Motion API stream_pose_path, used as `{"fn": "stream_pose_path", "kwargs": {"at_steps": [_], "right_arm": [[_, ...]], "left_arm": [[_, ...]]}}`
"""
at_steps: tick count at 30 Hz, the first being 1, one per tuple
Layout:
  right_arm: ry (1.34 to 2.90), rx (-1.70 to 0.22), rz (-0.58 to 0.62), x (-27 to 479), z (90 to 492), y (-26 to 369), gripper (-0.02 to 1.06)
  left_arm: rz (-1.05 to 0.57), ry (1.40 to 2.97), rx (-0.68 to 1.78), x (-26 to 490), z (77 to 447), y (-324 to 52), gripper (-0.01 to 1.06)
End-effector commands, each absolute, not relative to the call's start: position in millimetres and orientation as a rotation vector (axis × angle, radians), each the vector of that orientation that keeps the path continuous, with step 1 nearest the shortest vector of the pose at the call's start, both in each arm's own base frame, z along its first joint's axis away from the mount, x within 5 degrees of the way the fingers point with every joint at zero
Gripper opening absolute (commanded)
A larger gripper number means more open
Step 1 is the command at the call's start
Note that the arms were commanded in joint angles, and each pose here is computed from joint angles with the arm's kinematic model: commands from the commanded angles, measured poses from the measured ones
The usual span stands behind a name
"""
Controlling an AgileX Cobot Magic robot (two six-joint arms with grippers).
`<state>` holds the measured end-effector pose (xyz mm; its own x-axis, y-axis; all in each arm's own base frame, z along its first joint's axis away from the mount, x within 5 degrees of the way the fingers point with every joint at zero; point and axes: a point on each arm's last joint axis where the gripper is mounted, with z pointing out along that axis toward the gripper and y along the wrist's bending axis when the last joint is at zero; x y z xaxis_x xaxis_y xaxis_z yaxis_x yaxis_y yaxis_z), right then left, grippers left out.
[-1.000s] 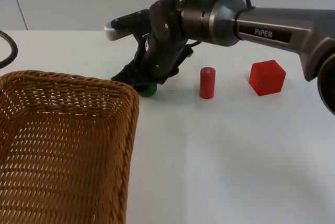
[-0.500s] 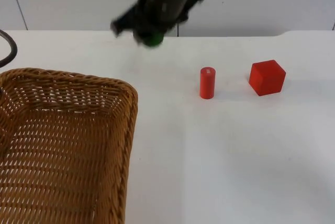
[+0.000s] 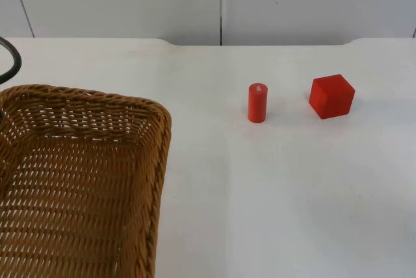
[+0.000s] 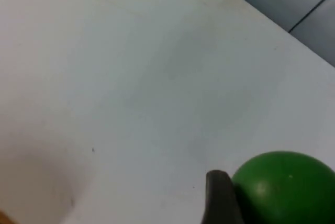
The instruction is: Pick up the basket with the left hand and place the object to the left of the red cylinder into the basket with the right hand.
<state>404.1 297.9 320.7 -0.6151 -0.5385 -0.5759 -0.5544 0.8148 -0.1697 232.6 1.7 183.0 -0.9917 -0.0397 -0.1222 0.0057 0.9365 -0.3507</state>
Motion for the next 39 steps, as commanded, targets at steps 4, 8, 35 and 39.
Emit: {"fn": "stream_pose_path", "kwargs": {"at_steps": [4,8,35,39], "right_arm": [[2.327,-0.895,0.175,382,354,297,0.0],[2.301,-0.926,0.253,373,366,299,0.0],[2.283,-1.295,0.255,274,325,387,0.0],[2.313,-1.315,0.257,265,289,397,0.0]], "left_arm": [[-0.555,2.947,-0.041,232,187,1,0.0],[-0.555,2.947,-0.041,232,187,1,0.0],[-0.56,2.954,-0.041,232,186,1,0.0],[-0.56,2.954,-0.041,232,186,1,0.0]]}}
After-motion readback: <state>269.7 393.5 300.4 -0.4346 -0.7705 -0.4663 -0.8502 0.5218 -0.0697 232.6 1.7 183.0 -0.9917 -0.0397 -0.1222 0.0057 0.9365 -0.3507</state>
